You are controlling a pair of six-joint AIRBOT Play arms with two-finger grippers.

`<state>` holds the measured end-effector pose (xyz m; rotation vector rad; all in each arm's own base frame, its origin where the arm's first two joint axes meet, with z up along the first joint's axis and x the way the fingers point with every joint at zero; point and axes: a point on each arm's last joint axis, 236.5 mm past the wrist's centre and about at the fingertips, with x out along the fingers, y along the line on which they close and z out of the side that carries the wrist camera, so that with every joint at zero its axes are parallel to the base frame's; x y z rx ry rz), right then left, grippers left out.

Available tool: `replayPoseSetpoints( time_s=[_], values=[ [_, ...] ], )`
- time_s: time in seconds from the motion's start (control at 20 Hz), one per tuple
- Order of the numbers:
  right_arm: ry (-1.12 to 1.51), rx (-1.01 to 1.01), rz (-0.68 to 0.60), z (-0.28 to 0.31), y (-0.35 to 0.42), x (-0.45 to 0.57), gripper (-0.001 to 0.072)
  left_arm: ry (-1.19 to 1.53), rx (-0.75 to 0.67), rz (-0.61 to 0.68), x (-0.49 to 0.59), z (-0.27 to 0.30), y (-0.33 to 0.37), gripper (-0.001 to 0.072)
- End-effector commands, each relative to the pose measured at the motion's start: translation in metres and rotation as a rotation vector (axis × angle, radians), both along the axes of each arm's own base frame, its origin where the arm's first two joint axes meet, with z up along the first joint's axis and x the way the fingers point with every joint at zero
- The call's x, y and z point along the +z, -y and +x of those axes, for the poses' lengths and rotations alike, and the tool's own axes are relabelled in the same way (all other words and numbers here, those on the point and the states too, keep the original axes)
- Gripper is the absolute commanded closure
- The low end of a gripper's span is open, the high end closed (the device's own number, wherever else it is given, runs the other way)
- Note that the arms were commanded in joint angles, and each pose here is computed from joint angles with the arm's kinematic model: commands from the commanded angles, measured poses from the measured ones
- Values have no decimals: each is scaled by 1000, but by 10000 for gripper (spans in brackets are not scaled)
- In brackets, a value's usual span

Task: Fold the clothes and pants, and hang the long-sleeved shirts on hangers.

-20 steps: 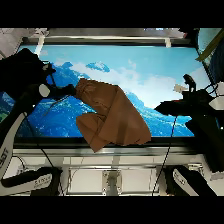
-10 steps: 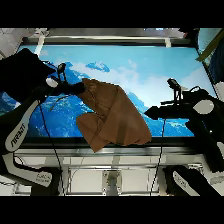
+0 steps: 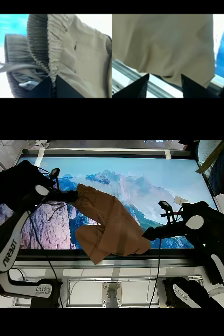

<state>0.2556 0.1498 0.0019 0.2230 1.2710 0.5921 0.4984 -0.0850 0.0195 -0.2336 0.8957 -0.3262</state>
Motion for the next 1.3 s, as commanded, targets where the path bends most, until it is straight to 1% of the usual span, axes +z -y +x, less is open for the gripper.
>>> replayPoseSetpoints(
  time_s=[0.0,0.1,0.2,0.35,0.55,0.7,0.8,0.9,1.25],
  values=[
    [37,15,23,12,-34,-19,258,-23,110,207,26,-24,-84,688],
    [34,38,10,15,-53,-37,258,-92,243,319,35,-51,-145,688],
    [-30,42,41,8,-76,-54,257,-189,335,384,35,-83,-191,688],
    [-109,44,110,-6,-109,-63,257,-318,405,366,25,-119,-222,688],
    [-127,98,177,-26,-145,-59,257,-368,416,358,21,-132,-227,688],
    [-191,147,195,-50,-165,-67,257,-376,418,387,21,-135,-234,688],
    [-220,173,269,-61,-187,-67,258,-385,417,385,20,-138,-234,688],
    [-255,150,342,-61,-202,-67,258,-386,417,382,20,-138,-233,688],
    [-299,135,332,-44,-215,-90,258,-386,416,382,20,-137,-233,688]
  ],
)
